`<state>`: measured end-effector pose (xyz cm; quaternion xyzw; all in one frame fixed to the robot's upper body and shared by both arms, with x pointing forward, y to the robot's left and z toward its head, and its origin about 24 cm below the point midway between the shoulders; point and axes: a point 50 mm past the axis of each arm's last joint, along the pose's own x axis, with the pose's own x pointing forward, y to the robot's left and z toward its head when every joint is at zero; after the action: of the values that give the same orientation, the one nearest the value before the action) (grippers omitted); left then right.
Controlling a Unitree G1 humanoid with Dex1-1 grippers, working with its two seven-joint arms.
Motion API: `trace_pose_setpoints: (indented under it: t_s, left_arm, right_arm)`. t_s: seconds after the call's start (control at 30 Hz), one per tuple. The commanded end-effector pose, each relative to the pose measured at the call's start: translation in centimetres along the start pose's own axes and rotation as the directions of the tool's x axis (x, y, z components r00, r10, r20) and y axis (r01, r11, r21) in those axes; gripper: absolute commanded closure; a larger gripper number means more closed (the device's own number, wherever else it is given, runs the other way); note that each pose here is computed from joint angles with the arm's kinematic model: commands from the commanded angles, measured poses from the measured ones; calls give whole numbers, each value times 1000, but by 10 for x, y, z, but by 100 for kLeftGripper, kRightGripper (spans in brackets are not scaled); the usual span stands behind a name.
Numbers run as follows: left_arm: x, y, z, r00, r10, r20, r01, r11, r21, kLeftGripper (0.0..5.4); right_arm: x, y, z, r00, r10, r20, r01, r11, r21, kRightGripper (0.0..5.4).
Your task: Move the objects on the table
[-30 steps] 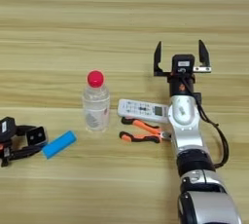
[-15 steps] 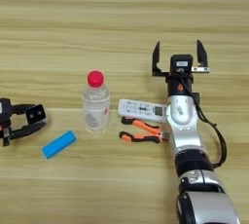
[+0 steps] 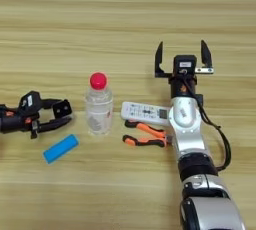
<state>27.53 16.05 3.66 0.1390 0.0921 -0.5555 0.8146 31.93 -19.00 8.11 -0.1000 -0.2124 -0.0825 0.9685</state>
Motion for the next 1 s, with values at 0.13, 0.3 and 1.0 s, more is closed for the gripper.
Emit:
trace_pose_setpoints:
  t_s: [0.13, 0.3, 1.0]
  left_arm:
    - [15, -2, -6, 1000, -13, -25, 13, 1000, -7, 299]
    - [17, -3, -12, 1000, 6, -28, -7, 999, -32, 299]
    - [19, 0, -22, 998, 34, -61, -36, 999, -34, 209]
  right_arm:
    - [-1, -1, 0, 1000, 0, -11, 0, 1000, -3, 0]
    - [-2, -2, -1, 1000, 0, -12, 0, 1000, -5, 0]
    - [-2, -2, -1, 1000, 2, -14, -2, 1000, -4, 0]
